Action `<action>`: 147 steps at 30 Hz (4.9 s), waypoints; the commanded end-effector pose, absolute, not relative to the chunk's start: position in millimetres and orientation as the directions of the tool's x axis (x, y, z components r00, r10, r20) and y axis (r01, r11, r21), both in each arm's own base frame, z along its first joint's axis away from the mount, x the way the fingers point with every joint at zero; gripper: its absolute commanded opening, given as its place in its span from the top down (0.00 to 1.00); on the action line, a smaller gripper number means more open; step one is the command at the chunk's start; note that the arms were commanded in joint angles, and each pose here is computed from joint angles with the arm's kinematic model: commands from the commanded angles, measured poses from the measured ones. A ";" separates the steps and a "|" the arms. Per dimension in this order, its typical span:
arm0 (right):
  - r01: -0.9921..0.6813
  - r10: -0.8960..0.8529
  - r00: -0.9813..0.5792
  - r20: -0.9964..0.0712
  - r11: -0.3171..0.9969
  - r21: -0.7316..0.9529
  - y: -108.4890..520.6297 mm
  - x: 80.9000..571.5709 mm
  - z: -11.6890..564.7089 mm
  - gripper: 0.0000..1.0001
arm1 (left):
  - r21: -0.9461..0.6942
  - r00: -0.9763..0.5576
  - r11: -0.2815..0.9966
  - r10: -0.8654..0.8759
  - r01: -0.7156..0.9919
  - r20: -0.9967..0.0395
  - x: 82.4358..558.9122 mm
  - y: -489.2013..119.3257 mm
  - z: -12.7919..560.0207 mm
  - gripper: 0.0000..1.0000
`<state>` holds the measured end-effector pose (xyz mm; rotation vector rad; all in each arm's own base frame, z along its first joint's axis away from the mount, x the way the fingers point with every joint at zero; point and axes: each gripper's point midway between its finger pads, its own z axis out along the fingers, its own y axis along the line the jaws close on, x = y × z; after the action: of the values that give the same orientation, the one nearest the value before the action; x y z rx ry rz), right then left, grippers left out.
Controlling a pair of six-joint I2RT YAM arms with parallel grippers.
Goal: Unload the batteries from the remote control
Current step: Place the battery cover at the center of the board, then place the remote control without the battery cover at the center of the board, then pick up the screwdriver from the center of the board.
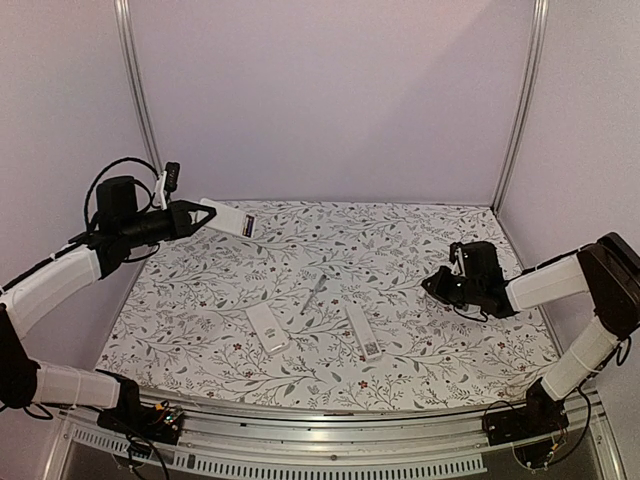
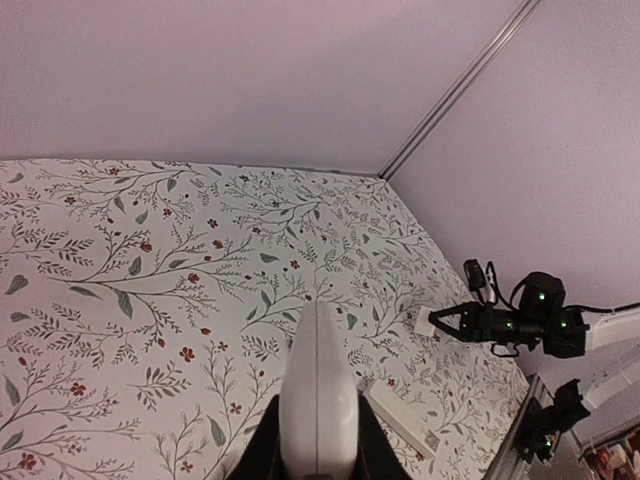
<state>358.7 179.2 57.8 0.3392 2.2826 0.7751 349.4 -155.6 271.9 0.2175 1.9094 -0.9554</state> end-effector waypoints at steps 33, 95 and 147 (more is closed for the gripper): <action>-0.061 0.417 -0.672 -0.612 0.792 0.607 172.4 353.4 108.3 0.59 | -0.495 -0.521 0.679 -0.191 0.542 -0.832 343.5 -163.6 267.4 1.00; -0.197 0.358 -0.572 -0.738 0.814 0.547 152.6 310.6 157.8 0.42 | -0.457 -0.695 0.527 0.597 0.717 -0.401 243.2 -361.9 50.3 0.56; -0.142 0.434 -0.553 -0.711 0.792 0.594 141.4 300.0 167.1 0.41 | -0.099 -0.742 0.916 0.248 0.389 -0.623 371.1 -324.3 37.7 0.44</action>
<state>300.7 145.2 174.4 0.1907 2.0128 0.7759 365.9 -322.5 37.4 0.4379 2.4502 -0.3187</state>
